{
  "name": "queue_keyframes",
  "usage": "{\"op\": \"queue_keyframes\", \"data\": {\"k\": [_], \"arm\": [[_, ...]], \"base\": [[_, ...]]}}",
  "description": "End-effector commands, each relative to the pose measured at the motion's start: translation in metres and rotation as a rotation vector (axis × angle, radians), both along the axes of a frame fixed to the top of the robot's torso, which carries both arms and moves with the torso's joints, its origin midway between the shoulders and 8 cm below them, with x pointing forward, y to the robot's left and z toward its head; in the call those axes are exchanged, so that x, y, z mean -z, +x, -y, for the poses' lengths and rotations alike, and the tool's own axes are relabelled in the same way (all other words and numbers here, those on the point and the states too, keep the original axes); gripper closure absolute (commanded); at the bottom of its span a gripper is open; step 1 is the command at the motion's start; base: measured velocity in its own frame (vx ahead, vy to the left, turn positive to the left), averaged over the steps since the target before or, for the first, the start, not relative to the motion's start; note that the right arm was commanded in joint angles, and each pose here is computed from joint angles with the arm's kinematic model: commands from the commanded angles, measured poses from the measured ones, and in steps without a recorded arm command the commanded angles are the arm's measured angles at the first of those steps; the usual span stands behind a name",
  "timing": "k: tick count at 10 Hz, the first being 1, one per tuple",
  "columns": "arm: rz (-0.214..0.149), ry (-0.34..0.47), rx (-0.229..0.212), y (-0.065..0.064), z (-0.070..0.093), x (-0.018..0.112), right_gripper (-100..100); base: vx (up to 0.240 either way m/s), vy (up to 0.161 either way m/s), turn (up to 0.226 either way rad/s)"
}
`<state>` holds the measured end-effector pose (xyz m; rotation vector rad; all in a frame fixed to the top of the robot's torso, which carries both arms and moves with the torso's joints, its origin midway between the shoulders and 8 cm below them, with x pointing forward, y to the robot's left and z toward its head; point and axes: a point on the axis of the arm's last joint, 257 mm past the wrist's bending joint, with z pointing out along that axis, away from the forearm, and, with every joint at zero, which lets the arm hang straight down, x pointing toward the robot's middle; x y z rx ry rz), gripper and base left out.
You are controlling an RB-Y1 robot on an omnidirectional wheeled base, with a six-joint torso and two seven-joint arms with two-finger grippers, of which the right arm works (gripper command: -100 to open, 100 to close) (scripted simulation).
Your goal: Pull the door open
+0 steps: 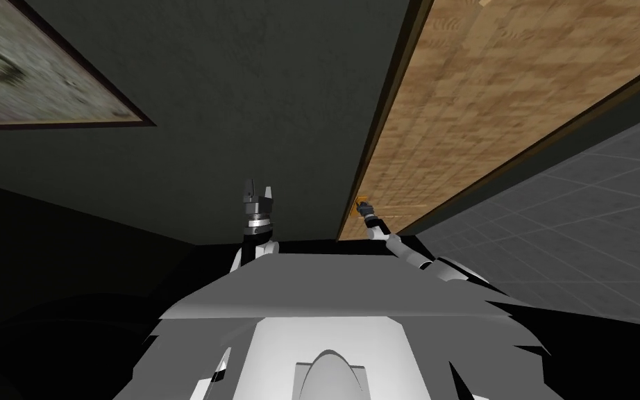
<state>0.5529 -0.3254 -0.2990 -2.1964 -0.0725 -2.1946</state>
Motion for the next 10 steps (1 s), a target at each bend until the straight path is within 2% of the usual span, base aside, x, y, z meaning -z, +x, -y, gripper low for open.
{"op": "queue_keyframes", "data": {"k": [1, 5, 10], "arm": [[0.001, 0.002, -0.005, 0.0, -0.003, 0.0, 100], [0.001, 0.002, -0.005, 0.0, -0.003, 0.0, 100], [0.007, 0.0, -0.054, -0.01, -0.003, -0.004, 100]], "base": [[-0.006, -0.019, -0.02], [-0.001, -0.002, 0.005], [-0.155, -0.086, 0.093]]}}
